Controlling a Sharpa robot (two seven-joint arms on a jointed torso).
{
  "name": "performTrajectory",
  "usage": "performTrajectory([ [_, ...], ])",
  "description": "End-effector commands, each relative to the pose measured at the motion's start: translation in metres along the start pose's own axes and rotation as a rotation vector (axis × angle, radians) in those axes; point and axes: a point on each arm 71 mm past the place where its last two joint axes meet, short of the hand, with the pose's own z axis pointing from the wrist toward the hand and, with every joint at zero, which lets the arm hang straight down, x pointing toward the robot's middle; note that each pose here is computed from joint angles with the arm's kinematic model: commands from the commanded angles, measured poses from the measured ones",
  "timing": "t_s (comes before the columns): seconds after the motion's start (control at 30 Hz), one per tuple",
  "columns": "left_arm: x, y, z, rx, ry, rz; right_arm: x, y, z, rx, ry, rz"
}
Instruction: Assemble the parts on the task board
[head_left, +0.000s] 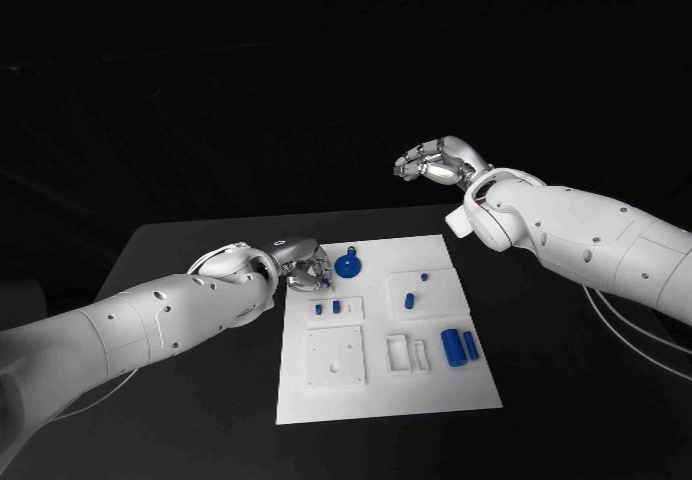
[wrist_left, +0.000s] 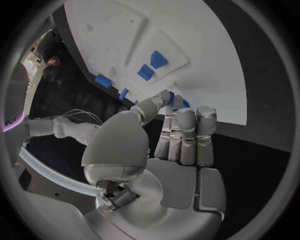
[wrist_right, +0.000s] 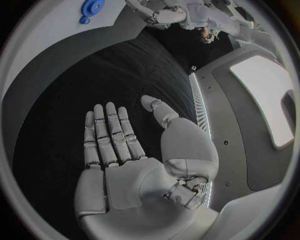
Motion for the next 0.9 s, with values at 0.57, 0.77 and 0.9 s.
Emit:
performTrajectory([
  [0.57,0.0058,-0.0037,0.0050,-0.011,0.054,0.021,0.0005,0.0011,0.0001,-0.006,-0.001,-0.002],
  [0.77,0.0068,-0.0033,0.0058,-0.014,0.062,0.025,0.0007,0.0012,0.0002,-0.006,0.000,-0.002],
  [0.9,0.0078,-0.0042,0.0067,-0.012,0.062,0.025,0.0016,0.0018,0.0006,-0.008,0.001,-0.002],
])
